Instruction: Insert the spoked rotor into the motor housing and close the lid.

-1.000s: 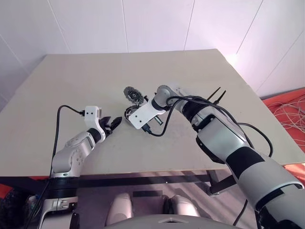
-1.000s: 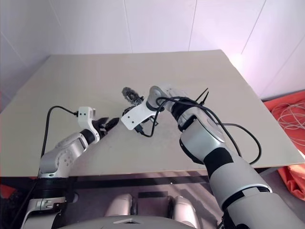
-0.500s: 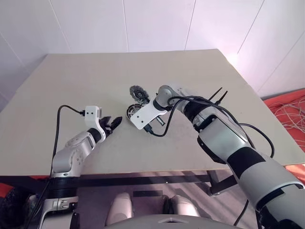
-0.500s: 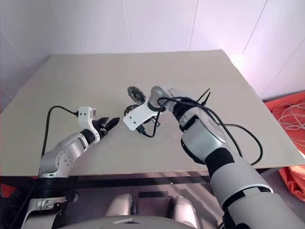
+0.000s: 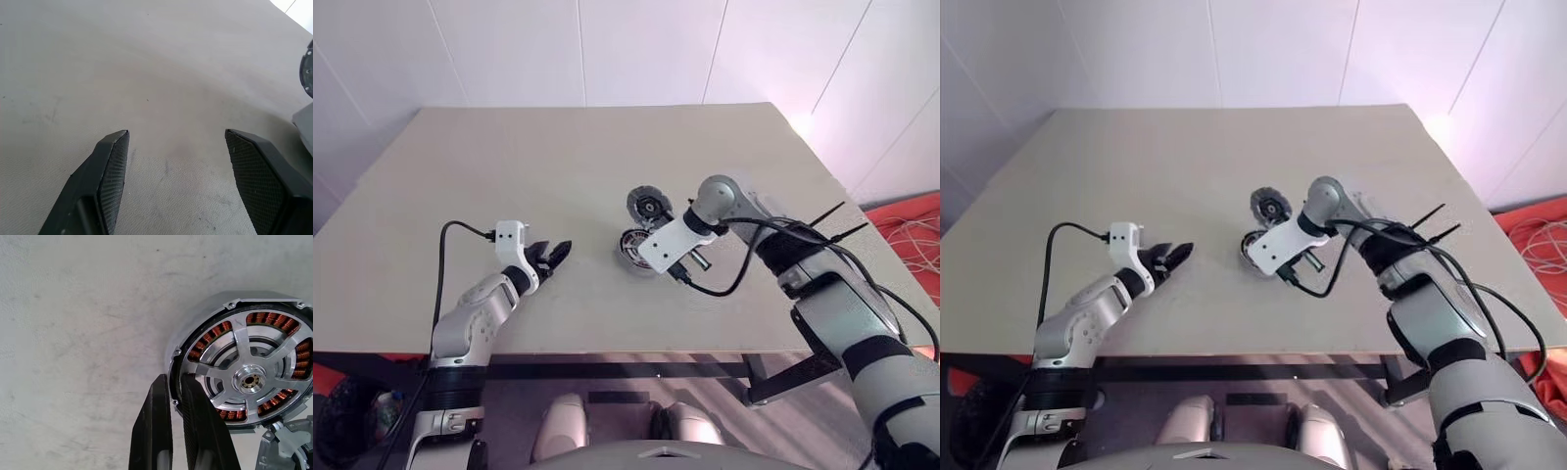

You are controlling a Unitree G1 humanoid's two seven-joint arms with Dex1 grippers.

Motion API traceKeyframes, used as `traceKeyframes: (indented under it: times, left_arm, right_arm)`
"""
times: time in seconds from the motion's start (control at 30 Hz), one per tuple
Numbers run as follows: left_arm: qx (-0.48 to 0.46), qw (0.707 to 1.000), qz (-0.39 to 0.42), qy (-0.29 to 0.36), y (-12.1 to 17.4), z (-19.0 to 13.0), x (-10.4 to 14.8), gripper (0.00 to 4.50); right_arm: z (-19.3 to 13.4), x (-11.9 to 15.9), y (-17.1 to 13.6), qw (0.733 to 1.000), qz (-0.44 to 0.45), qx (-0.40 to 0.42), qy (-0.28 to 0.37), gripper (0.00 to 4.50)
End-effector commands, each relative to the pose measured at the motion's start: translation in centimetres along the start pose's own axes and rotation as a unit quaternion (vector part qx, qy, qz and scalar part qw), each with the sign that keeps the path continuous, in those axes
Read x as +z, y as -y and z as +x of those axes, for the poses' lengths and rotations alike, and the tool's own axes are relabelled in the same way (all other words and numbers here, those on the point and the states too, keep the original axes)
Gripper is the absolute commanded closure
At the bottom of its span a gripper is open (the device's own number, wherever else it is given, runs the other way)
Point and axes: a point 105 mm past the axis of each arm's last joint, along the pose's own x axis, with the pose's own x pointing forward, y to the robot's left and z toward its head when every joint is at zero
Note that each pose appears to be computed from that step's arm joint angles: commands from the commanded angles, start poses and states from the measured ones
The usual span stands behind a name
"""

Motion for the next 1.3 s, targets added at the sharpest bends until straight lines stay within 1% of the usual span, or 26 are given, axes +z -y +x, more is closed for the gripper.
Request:
traceKeyframes:
  times: [0.03, 0.23, 0.4, 0.5, 0.53, 0.57, 0.63, 0.73, 0.87, 1.0, 1.17, 1.23, 1.3]
  left_arm:
    - [-0.005, 1.0, 0.011, 0.02, 0.3, 0.1, 1.0, 1.19]
    - [-0.006, 1.0, 0.012, 0.02, 0.3, 0.1, 1.0, 1.19]
    - [-0.002, 1.0, 0.011, 0.021, 0.1, -0.3, 1.0, 1.19]
    - [0.005, 1.0, 0.012, 0.022, -0.2, -0.6, 1.0, 1.19]
    - [0.007, 1.0, 0.012, 0.022, -0.3, -0.7, 1.0, 1.19]
    - [0.009, 1.0, 0.012, 0.022, -0.4, -0.8, 1.0, 1.19]
    - [0.012, 1.0, 0.013, 0.023, -0.5, -1.0, 1.1, 1.19]
    - [0.014, 1.0, 0.014, 0.024, -0.6, -1.1, 1.2, 1.19]
    - [0.019, 0.999, 0.017, 0.025, -0.9, -1.3, 1.5, 1.19]
    - [0.02, 0.999, 0.017, 0.026, -1.0, -1.4, 1.5, 1.19]
    - [0.026, 0.999, 0.02, 0.032, -1.3, -1.5, 2.0, 1.19]
    - [0.029, 0.999, 0.021, 0.034, -1.5, -1.5, 2.1, 1.19]
    - [0.029, 0.999, 0.022, 0.034, -1.6, -1.6, 2.2, 1.19]
  right_arm:
    - [-1.5, 2.8, -0.6, 0.997, 0.062, 0.019, 0.041, 4.5]
    - [-1.6, 6.1, -0.6, 0.981, 0.171, 0.04, 0.086, 4.5]
    - [-1.5, 7.7, 1.5, 0.956, 0.27, 0.029, 0.111, 4.5]
    - [-1.1, 8.3, 3.1, 0.926, 0.355, 0.022, 0.123, 4.5]
    - [-0.9, 8.6, 3.7, 0.912, 0.389, 0.02, 0.127, 4.5]
    - [-0.7, 9.0, 4.1, 0.904, 0.407, 0.018, 0.13, 4.5]
    - [-0.2, 9.7, 4.7, 0.892, 0.431, 0.017, 0.134, 4.5]
    - [0.5, 10.2, 5.2, 0.886, 0.445, 0.01, 0.132, 4.5]
    - [0.9, 10.3, 5.4, 0.88, 0.457, 0.002, 0.128, 4.5]
    - [1.4, 10.3, 6.3, 0.87, 0.476, -0.015, 0.126, 4.5]
    - [2.2, 11.1, 6.9, 0.861, 0.491, -0.018, 0.133, 4.5]
    - [2.6, 11.3, 7.2, 0.857, 0.496, -0.02, 0.135, 3.78]
    - [2.8, 11.5, 7.6, 0.853, 0.502, -0.026, 0.136, 3.21]
